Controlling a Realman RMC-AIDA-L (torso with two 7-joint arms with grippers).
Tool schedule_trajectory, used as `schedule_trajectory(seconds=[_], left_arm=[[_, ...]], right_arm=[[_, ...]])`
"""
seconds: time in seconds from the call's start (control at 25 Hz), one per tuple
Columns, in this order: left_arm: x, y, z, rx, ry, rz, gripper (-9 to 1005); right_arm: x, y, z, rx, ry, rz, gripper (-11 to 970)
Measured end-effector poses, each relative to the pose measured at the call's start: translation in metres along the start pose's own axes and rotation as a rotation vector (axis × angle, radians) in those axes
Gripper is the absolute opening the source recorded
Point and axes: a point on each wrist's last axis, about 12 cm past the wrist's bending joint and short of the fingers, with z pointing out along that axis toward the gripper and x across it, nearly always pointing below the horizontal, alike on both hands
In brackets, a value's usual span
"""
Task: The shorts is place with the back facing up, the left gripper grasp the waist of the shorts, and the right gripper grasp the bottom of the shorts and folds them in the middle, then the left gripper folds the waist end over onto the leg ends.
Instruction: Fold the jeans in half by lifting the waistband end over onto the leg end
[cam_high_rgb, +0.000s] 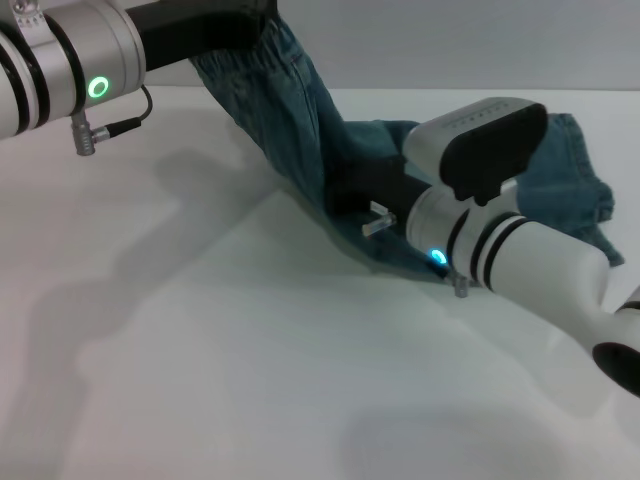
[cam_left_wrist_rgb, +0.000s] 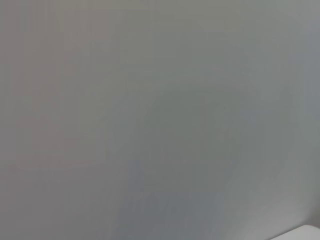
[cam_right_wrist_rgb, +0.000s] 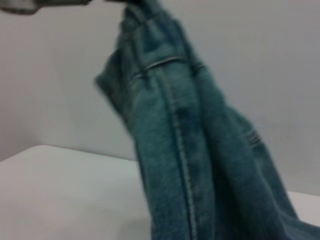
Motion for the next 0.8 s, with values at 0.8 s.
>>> schedule_trajectory(seconds=[0.8], left_arm=[[-0.009,-0.004,-0.001,0.009,-0.027,0.028,1]], right_arm=[[0.015,-0.047,-0.032,0.162,-0.058,0.110,5]])
